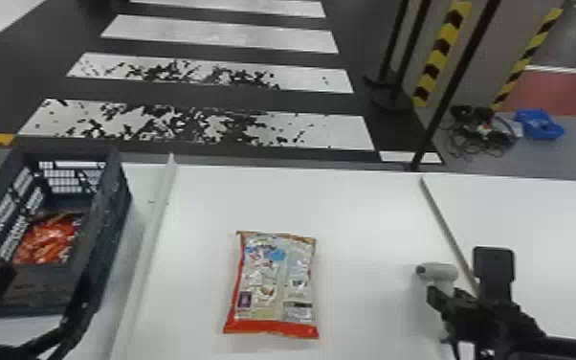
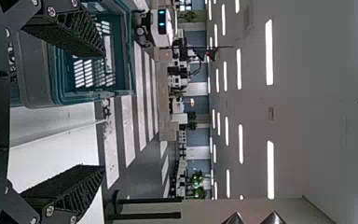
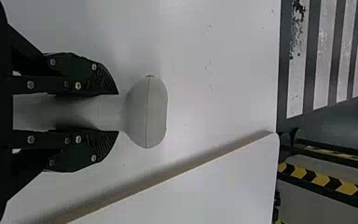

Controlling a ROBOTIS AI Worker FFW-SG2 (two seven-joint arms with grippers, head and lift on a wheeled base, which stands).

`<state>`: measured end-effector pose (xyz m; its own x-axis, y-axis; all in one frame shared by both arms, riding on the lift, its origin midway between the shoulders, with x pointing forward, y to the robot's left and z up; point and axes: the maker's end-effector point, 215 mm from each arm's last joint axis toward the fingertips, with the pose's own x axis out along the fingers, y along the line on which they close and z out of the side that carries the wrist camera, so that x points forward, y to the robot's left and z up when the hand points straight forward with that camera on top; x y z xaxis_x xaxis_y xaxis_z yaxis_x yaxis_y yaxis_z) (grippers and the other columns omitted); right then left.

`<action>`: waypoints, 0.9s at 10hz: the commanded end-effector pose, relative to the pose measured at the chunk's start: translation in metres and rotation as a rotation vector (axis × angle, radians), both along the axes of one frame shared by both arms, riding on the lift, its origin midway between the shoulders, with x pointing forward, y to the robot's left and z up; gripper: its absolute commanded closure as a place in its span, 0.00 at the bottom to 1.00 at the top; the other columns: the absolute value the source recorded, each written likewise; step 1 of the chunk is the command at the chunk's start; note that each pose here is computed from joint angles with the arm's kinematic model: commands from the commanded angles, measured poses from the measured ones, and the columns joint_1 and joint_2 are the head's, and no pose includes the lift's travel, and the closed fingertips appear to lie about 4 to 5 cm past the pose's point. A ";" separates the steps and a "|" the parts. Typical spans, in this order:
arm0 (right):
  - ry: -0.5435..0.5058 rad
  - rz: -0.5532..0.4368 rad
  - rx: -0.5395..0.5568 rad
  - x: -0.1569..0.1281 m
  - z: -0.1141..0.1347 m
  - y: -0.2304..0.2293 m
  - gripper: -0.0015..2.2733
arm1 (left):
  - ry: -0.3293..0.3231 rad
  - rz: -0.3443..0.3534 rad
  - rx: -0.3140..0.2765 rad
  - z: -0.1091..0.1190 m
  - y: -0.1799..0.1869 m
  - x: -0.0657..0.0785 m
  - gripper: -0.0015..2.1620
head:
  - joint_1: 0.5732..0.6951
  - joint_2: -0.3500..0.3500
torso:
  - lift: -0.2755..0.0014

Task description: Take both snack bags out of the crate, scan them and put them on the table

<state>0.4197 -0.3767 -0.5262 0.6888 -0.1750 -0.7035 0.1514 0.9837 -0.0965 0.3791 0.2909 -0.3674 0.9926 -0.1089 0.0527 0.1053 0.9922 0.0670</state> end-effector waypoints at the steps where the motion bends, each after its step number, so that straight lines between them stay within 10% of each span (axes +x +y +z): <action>1: -0.012 0.003 -0.002 0.003 0.002 0.001 0.55 | 0.000 0.002 0.000 0.000 0.001 0.000 0.07 | 1.00 0.33 | 0.66; 3: -0.012 -0.011 -0.009 0.002 0.002 -0.001 0.07 | 0.000 0.002 0.000 0.000 0.001 0.000 0.07 | 1.00 0.33 | 0.66; 9: -0.089 -0.059 -0.040 -0.005 0.045 -0.010 0.03 | 0.000 0.000 0.000 0.001 0.001 -0.001 0.07 | 1.00 0.30 | 0.66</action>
